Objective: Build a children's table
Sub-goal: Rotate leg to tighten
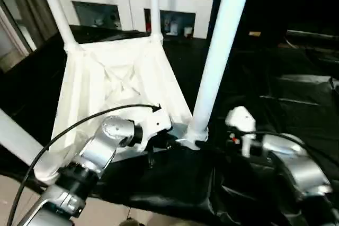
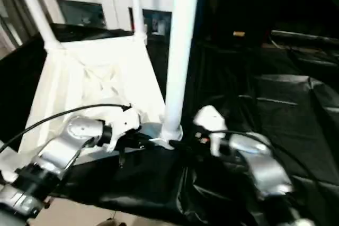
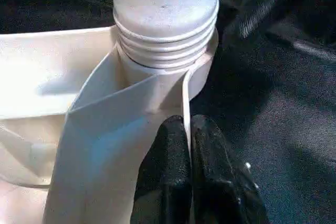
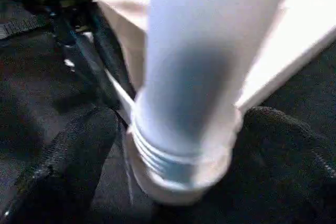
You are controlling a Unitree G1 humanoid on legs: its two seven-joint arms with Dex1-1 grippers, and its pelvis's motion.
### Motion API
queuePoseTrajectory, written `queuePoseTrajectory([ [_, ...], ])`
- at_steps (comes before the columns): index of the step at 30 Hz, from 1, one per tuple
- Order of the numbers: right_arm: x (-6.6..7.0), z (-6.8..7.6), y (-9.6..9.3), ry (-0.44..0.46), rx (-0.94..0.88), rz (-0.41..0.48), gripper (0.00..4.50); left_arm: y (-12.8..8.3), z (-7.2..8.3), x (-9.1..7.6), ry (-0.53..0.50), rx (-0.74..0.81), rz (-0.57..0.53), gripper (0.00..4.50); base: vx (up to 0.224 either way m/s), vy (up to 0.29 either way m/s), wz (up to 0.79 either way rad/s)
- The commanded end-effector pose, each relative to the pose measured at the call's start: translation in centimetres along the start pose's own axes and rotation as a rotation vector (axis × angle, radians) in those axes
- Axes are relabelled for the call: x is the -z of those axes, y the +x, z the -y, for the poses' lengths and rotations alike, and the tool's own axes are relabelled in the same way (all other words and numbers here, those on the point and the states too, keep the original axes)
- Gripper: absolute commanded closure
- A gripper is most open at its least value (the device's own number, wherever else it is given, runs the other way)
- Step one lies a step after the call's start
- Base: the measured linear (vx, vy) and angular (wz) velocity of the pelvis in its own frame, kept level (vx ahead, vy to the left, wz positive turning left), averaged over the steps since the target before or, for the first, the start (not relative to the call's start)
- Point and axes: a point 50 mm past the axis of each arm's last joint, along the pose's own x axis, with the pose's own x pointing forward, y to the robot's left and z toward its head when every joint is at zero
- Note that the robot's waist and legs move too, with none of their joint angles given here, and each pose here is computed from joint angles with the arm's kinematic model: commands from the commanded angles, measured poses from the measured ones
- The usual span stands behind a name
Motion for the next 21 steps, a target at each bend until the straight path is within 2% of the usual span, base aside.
queuePoseTrajectory([
  [1, -0.09, 0.15, 0.32, -0.015, -0.008, -0.007, 0.06, 0.80, 0.21, -0.91, 0.036, 0.036, 0.061, 4.49, 0.000, 0.000, 0.00],
  [3, -0.16, 0.26, 0.63, -0.007, -0.007, 0.003, 0.06, 0.91, 0.12, -0.88, 0.035, 0.038, 0.061, 4.49, 0.000, 0.000, 0.00],
  [4, -0.20, 0.33, 0.75, -0.004, -0.005, 0.007, 0.23, 0.96, 0.09, -0.86, 0.036, 0.038, 0.061, 4.50, 0.000, 0.000, 0.00],
  [7, -0.36, 0.47, 1.10, 0.005, -0.011, 0.025, 0.33, 1.13, 0.02, -0.77, 0.028, 0.045, 0.066, 4.50, 0.000, 0.000, 0.00],
  [11, -0.45, 0.47, 1.22, 0.011, -0.025, 0.036, 0.82, 1.26, -0.05, -0.53, -0.004, 0.056, 0.085, 4.50, 0.000, 0.000, 0.00],
  [15, -0.36, 0.44, 1.23, 0.017, -0.033, 0.040, 1.01, 1.31, -0.11, -0.33, -0.014, 0.063, 0.088, 4.50, 0.000, 0.000, 0.00],
  [17, -0.32, 0.43, 1.24, 0.020, -0.032, 0.042, 1.32, 1.28, -0.13, -0.26, -0.017, 0.064, 0.088, 4.50, 0.000, 0.000, 0.00],
  [21, -0.27, 0.53, 1.27, 0.029, -0.020, 0.056, 1.54, 1.16, -0.23, 0.03, -0.023, 0.059, 0.081, 4.50, 0.000, 0.000, 0.00],
])
